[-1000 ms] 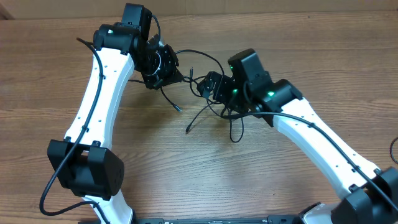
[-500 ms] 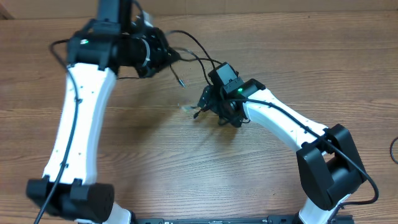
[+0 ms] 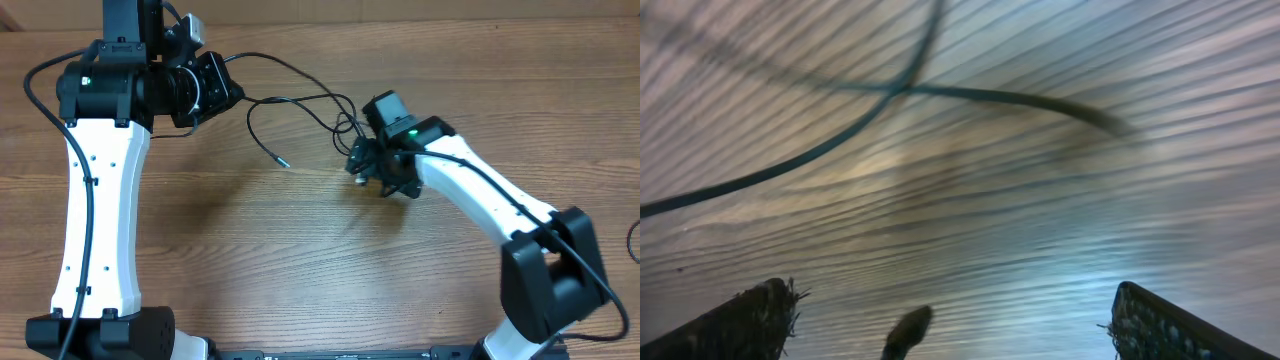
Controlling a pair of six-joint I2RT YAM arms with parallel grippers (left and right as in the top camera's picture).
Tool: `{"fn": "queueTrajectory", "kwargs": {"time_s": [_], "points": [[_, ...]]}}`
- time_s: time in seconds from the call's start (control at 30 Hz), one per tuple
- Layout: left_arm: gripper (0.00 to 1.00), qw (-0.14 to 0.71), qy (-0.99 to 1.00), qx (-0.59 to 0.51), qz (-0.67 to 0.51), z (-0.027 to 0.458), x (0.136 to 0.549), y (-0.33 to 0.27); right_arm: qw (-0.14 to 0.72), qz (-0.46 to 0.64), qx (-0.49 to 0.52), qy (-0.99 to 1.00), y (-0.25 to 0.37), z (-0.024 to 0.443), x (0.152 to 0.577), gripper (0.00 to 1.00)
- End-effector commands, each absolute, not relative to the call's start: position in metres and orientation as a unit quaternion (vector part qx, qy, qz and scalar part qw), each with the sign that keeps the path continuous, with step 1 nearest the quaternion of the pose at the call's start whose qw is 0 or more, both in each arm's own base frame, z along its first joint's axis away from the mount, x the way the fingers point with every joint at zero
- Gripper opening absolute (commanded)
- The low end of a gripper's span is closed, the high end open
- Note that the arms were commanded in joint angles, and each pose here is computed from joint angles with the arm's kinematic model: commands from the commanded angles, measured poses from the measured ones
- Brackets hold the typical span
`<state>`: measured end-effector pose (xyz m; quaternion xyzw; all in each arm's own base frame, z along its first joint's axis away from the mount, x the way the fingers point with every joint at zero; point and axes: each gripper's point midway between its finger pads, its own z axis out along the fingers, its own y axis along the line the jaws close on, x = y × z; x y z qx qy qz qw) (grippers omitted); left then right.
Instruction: Untangle cables
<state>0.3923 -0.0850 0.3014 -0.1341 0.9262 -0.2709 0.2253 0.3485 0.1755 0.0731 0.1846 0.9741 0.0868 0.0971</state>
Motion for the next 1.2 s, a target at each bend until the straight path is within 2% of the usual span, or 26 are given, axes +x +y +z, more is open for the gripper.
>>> {"fn": "queueTrajectory", "kwargs": {"time_s": [0.0,0.13,0.2,0.33,0.6,0.77,0.83,0.87,1.03,1.17], "points": [[0.04,0.285,0.925,-0.12,-0.222,0.323,0.393,-0.055,0.138,0.056,0.219,0.964,0.126,0.098,0.362,1.0],[0.04,0.312,0.913,-0.147,-0.219,0.341,0.39,-0.032,0.11,0.032,0.277,0.954,0.079,0.094,0.358,1.0],[0.04,0.315,0.907,-0.166,-0.224,0.345,0.388,-0.024,0.094,0.054,0.279,0.954,0.073,0.094,0.357,1.0],[0.04,0.306,0.906,-0.153,-0.248,0.347,0.386,-0.038,0.08,0.186,0.173,0.964,0.119,0.111,0.36,1.0],[0.04,0.29,0.909,-0.136,-0.265,0.345,0.382,-0.067,0.08,0.359,0.091,0.925,0.194,0.169,0.35,1.0],[0.04,0.272,0.908,-0.143,-0.285,0.346,0.378,-0.091,0.056,0.416,0.18,0.889,0.223,0.184,0.363,0.98],[0.04,0.266,0.908,-0.142,-0.291,0.346,0.376,-0.1,0.034,0.428,0.228,0.874,0.233,0.188,0.364,0.8],[0.04,0.263,0.908,-0.141,-0.293,0.346,0.375,-0.104,0.024,0.433,0.247,0.867,0.238,0.19,0.364,0.76],[0.04,0.255,0.91,-0.133,-0.298,0.346,0.37,-0.124,-0.038,0.451,0.334,0.827,0.268,0.196,0.357,0.74],[0.04,0.257,0.915,-0.141,-0.278,0.342,0.368,-0.133,-0.058,0.454,0.373,0.807,0.284,0.2,0.355,0.78]]}}
